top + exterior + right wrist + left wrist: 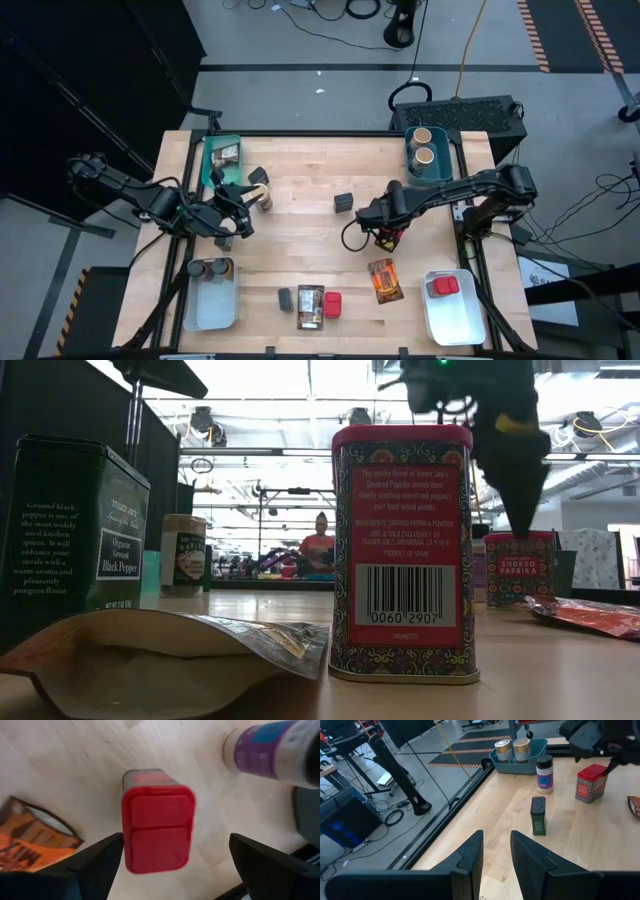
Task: Sort spices by type
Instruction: Put the top red seasoning can into the white bin
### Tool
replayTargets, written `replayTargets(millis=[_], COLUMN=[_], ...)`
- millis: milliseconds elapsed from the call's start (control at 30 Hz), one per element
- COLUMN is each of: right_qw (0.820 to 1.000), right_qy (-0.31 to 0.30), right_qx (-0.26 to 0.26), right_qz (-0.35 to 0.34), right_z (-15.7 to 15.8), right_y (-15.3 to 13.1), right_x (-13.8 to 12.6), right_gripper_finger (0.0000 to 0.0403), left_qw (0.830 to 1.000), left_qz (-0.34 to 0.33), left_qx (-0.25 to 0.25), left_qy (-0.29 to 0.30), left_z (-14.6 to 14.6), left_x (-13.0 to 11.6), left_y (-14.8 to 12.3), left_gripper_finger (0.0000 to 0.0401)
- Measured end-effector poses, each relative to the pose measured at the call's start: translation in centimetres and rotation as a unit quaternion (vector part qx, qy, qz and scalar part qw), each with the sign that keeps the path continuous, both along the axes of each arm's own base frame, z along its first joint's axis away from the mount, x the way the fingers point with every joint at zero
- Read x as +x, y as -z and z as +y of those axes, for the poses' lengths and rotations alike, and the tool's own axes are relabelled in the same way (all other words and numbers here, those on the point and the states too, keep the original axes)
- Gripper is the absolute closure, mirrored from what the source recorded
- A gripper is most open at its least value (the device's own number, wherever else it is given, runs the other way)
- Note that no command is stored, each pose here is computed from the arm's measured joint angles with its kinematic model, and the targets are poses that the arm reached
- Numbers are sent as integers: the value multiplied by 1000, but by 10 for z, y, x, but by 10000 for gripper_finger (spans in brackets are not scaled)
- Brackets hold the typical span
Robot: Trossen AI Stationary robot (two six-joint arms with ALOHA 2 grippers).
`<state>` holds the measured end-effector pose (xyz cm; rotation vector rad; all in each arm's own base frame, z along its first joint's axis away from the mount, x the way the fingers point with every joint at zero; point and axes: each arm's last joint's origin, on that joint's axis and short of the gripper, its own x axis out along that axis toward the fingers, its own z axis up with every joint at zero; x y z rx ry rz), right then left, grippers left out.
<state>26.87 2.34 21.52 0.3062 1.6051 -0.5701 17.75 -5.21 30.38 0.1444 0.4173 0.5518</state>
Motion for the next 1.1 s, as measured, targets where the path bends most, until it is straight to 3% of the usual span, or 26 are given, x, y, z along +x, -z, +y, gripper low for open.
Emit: replayTargets(millis=[300, 433, 633, 700, 900, 1100], right_qw=[1000, 1000, 1000, 1000, 1000, 999], right_qy=[-15, -12, -11, -12, -17, -43], right_qx=[2, 14, 28, 28, 21, -2], right_qz=[3, 3, -1, -1, 13, -15], right_z=[-1, 0, 1, 1, 1, 5], right_y=[33, 34, 33, 33, 14, -30], right_x=[-10, -10, -9, -9, -6, -1], right_gripper_finger=[69, 111, 210, 215, 215, 215], left_qw=[1000, 1000, 1000, 1000, 1000, 1000], left_qz=[0, 0, -1, -1, -1, -3], left_qx=[0, 0, 1, 1, 2, 1], left_qy=[0, 0, -2, -2, -3, -3], left_z=[0, 0, 0, 0, 0, 0], left_x=[0, 0, 0, 0, 0, 0], left_y=[0, 0, 0, 0, 0, 0], left_gripper_finger=[301, 301, 301, 301, 301, 301])
